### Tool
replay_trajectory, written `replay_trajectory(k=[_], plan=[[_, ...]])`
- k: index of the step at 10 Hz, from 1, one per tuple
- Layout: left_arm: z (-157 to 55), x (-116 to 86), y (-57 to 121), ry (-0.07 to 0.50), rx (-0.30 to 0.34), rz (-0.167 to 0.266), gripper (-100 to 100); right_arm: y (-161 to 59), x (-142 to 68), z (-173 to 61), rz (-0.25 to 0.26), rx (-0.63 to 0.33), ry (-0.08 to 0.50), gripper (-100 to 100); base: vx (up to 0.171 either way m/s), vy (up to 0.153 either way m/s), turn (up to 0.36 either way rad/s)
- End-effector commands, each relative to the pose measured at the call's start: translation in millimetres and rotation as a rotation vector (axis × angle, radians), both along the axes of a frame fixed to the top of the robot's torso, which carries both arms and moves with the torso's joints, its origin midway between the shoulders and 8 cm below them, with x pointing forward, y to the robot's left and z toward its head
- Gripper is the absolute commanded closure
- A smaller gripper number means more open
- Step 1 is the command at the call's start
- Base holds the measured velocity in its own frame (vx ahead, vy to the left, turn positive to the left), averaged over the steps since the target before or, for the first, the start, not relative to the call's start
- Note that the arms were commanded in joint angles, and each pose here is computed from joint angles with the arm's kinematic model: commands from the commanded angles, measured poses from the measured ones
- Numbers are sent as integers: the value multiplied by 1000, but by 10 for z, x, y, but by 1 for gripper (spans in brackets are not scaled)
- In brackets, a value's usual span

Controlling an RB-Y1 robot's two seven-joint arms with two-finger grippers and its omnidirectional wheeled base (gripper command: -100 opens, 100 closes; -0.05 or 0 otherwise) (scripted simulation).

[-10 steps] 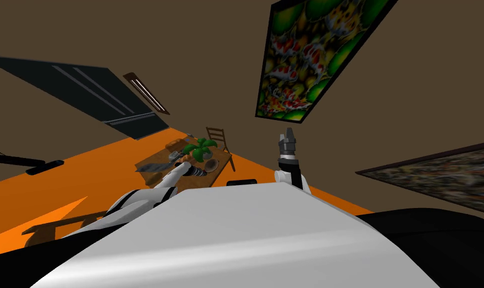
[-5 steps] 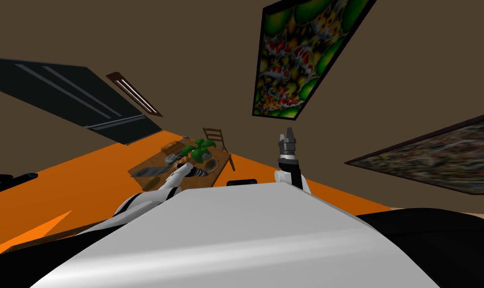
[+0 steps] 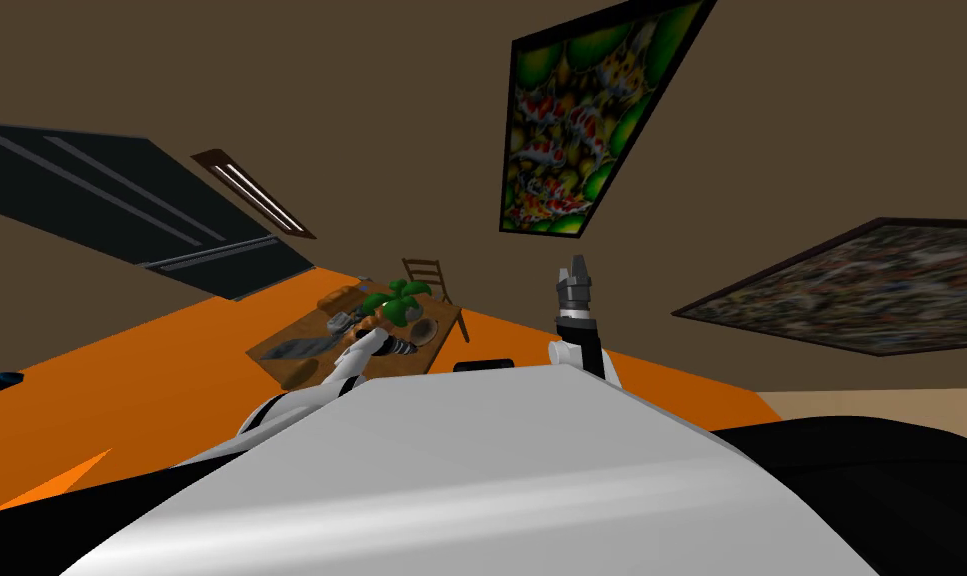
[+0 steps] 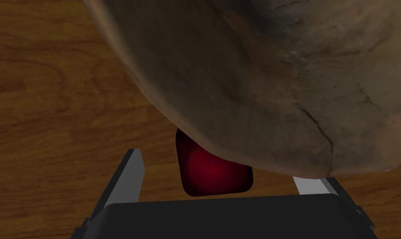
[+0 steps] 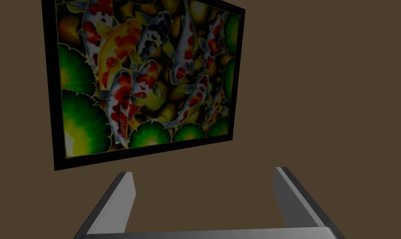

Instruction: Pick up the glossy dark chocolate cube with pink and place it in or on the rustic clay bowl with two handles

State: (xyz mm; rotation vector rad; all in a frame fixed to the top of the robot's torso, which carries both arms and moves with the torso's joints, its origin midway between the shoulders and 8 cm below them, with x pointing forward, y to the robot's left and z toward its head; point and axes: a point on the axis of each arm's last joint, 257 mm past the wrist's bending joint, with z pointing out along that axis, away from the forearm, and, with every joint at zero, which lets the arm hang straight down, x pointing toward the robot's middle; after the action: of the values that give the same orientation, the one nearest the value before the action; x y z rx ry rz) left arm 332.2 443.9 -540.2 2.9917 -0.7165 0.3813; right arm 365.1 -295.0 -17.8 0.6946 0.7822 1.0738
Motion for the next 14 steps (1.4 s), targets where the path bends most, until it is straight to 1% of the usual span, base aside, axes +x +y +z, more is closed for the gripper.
replay_trajectory(k=[1,5,6,7,14], plan=[[0,0,0,0,0,0,100,0,0,0,0,0,0,0,0,0,0],[-2,-4,-3,1,-1,1,100,0,0,0,0,0,0,0,0,0,0],[-2,-4,-3,1,-1,1,0,0,0,0,0,0,0,0,0,0,0],[28,25,1,0,-3,-20,100,0,0,0,0,0,0,0,23,-37,149],[181,78,120,4,-3,-104,100,0,0,0,0,0,0,0,47,-59,134]])
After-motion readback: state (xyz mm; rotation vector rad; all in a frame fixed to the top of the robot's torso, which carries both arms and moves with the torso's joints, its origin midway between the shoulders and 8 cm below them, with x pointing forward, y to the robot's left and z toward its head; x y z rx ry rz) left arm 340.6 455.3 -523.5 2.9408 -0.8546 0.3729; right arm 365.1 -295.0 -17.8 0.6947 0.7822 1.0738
